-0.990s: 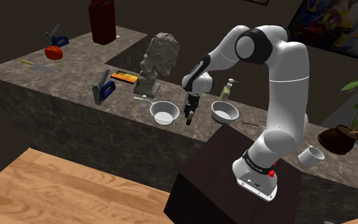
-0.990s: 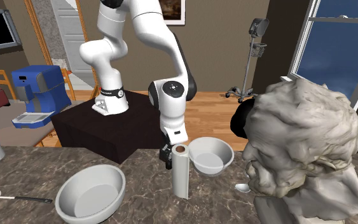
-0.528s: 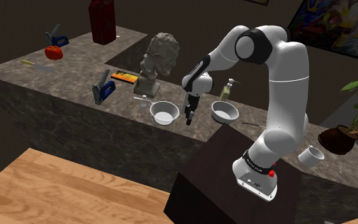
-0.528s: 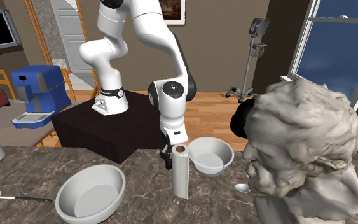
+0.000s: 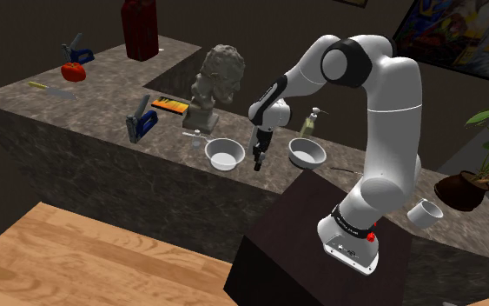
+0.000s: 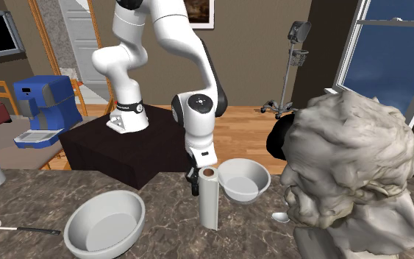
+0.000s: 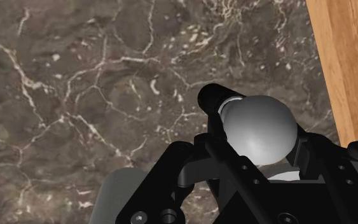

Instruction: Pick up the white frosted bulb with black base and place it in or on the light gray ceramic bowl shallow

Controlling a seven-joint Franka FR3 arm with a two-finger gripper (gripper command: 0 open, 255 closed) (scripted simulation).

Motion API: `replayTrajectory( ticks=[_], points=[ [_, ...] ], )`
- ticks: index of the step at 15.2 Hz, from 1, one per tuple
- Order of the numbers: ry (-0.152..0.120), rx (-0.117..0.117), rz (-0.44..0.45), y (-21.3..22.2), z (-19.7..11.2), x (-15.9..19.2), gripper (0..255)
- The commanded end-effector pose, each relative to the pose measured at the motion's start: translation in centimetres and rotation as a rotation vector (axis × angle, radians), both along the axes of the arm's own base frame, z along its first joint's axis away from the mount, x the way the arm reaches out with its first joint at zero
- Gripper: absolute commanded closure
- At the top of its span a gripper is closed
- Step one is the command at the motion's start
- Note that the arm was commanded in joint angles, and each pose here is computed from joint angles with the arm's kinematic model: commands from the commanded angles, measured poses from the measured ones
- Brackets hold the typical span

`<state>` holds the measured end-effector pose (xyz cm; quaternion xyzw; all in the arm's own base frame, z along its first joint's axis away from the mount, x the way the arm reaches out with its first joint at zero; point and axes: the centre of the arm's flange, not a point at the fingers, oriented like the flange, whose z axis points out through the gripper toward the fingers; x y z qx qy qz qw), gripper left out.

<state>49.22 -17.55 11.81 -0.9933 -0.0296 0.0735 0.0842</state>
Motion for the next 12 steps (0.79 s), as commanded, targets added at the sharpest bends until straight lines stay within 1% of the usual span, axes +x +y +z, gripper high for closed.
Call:
replayTrajectory(
  ticks=[1, 12],
  points=[
    [0.000, 0.000, 0.000, 0.0, 0.0, 0.0, 255],
    [0.000, 0.000, 0.000, 0.0, 5.8, 0.0, 255]
  ],
)
